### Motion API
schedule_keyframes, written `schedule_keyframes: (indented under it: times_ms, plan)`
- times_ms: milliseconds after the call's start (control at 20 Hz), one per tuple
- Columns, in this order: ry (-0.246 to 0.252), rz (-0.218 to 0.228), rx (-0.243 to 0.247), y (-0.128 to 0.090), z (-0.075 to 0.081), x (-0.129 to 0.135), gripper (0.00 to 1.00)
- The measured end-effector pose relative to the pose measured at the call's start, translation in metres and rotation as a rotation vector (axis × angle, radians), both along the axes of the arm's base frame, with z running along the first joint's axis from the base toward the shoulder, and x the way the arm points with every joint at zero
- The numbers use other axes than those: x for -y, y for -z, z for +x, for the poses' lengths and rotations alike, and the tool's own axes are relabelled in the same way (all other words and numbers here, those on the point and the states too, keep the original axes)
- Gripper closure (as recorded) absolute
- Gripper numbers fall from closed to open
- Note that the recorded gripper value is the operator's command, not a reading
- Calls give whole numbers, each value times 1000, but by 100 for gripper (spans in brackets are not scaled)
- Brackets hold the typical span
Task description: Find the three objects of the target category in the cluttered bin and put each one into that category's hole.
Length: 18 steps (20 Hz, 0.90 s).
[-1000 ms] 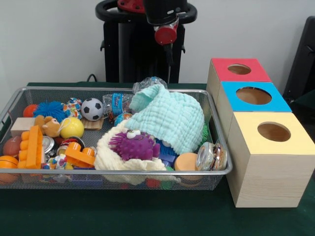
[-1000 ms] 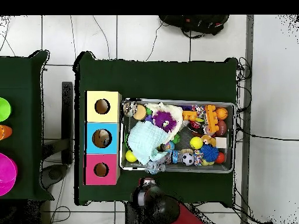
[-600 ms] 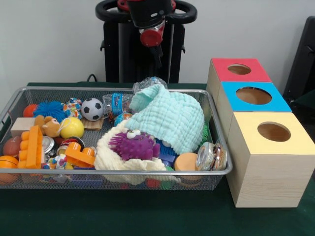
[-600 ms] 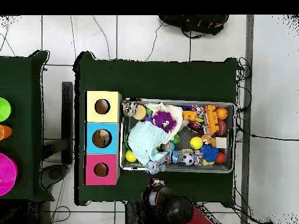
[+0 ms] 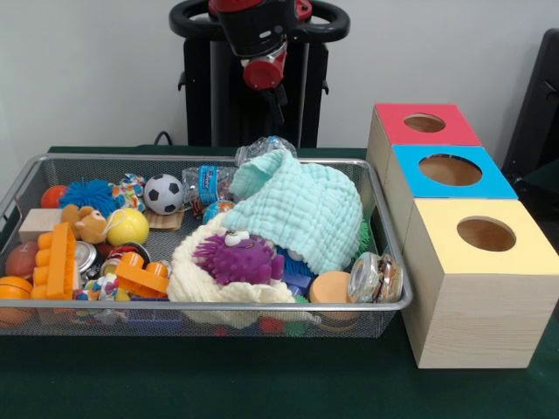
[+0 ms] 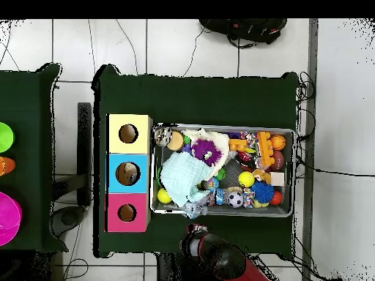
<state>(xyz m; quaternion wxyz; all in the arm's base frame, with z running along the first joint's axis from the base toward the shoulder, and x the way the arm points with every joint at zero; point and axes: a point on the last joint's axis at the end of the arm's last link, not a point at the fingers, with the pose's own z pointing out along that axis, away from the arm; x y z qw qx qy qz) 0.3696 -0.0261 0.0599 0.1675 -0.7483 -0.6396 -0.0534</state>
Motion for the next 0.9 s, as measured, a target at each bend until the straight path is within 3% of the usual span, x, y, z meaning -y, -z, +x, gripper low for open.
schedule_keyframes:
  times_ms: [900]
  plan:
    - [-24,15,13,4,7,-10,0]
